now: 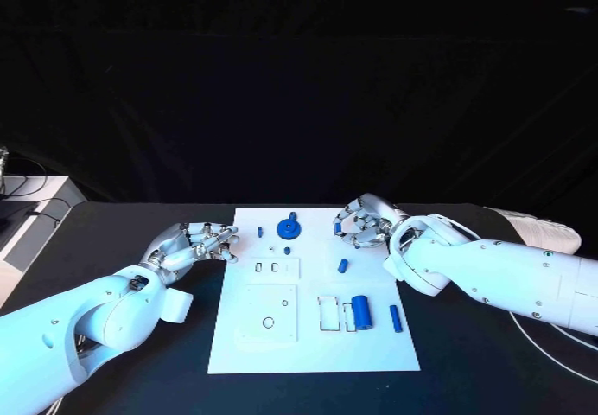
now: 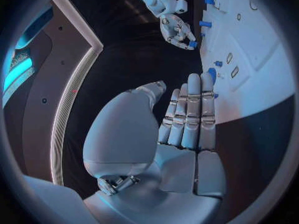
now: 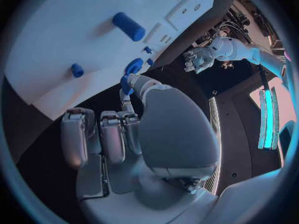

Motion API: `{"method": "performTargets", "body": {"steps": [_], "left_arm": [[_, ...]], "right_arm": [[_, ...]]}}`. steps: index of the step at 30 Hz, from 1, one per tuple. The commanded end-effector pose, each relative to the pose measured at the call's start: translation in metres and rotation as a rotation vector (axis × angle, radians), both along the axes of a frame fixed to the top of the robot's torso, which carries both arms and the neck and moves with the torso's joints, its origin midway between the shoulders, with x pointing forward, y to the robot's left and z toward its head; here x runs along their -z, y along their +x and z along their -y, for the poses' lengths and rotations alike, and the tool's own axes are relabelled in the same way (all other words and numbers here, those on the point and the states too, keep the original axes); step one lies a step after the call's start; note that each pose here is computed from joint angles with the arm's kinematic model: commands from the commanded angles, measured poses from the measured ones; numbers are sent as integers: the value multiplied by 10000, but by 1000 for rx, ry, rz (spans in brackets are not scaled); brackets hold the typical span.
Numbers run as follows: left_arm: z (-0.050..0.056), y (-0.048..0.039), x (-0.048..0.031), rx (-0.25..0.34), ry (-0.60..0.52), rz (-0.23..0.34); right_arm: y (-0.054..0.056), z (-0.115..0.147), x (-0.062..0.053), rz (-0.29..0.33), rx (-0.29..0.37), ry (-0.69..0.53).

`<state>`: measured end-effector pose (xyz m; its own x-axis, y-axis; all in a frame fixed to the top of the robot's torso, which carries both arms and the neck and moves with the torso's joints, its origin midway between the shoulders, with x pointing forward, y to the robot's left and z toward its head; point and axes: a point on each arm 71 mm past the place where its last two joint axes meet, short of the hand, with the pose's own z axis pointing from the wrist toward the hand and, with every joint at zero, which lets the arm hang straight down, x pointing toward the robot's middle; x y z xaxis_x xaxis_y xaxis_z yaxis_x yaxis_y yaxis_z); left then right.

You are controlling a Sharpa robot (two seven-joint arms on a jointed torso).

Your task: Assemble the parts on the task board

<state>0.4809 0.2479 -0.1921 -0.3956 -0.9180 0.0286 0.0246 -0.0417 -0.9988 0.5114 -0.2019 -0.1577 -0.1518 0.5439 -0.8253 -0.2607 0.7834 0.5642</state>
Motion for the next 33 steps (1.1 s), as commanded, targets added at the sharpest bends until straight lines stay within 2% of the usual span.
{"method": "performTargets", "body": {"steps": [1,6,16,25,33], "left_arm": [[35,-7,-12,21,-12,7],[50,-3,-8,23,-13,6],[129,7,0,38,-21,3],[146,11,3,41,-21,1],[138,8,2,41,-20,0]], "right_arm": [[-56,-124,-13,41,31,-42],[-144,-357,0,74,-3,-84],[-287,-727,58,82,-49,-146],[-375,-921,152,84,-69,-202],[-403,-1009,210,73,-75,-217]]}}
